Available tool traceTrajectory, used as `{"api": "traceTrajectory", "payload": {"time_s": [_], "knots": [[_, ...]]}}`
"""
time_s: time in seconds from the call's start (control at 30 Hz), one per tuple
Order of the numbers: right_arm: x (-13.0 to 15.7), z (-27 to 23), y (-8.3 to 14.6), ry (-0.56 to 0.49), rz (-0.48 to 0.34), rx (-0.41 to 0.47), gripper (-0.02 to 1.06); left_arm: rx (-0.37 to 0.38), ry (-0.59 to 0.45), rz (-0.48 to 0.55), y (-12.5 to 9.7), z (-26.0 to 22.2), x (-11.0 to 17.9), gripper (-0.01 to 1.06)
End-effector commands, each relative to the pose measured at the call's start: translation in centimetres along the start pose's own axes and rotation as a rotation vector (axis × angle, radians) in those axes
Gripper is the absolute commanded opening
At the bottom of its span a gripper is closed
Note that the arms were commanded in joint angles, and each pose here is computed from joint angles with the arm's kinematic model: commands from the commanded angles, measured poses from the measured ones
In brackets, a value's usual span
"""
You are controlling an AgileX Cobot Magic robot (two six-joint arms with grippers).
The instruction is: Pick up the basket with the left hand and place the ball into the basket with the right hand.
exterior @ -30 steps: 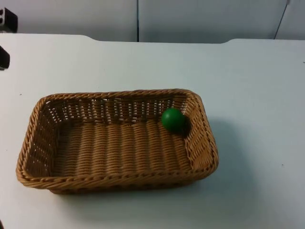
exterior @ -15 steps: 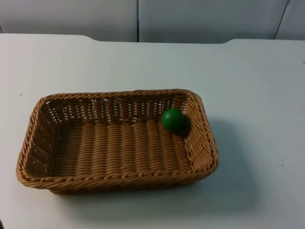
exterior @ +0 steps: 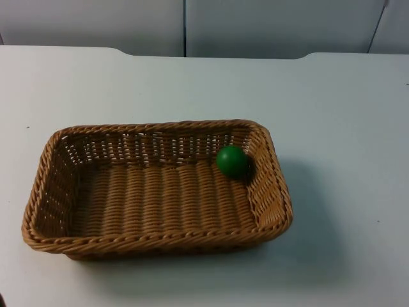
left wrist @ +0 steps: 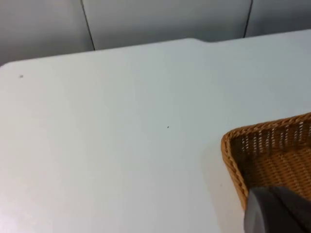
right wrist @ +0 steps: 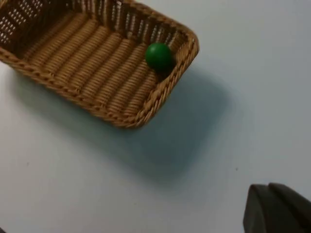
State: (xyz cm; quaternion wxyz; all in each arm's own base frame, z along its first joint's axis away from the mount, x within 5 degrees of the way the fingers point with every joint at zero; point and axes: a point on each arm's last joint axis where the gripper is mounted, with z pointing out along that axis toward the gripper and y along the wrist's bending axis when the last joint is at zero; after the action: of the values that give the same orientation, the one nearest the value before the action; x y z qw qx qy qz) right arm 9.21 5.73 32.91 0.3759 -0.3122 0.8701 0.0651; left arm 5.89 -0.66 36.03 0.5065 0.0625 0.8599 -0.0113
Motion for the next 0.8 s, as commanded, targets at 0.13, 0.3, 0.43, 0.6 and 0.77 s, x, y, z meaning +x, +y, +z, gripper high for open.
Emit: {"api": "traceTrajectory", "payload": {"time_s": [0.13,0.3,0.43,0.6,0.77], "knots": [[4.4,-1.8,1.0,-0.126,-0.037,-0.064,0.00,0.072,-0.002,0.032,-0.8,-0.9,0.9,0.00],[7.2,-3.3,1.8,-0.226,-0.014,-0.117,0.00,0.183,0.036,0.041,-1.9,0.7,3.7,0.00],[9.2,-3.7,2.2,-0.231,-0.010,-0.140,0.00,0.217,0.029,0.045,-2.3,1.0,5.6,0.00],[10.6,-4.7,2.3,-0.280,-0.007,-0.137,0.00,0.198,-0.030,0.073,-2.4,-0.4,6.9,0.00],[11.2,-5.5,2.3,-0.362,-0.004,-0.123,0.00,0.164,-0.088,0.093,-2.3,-1.8,7.8,0.00]]}}
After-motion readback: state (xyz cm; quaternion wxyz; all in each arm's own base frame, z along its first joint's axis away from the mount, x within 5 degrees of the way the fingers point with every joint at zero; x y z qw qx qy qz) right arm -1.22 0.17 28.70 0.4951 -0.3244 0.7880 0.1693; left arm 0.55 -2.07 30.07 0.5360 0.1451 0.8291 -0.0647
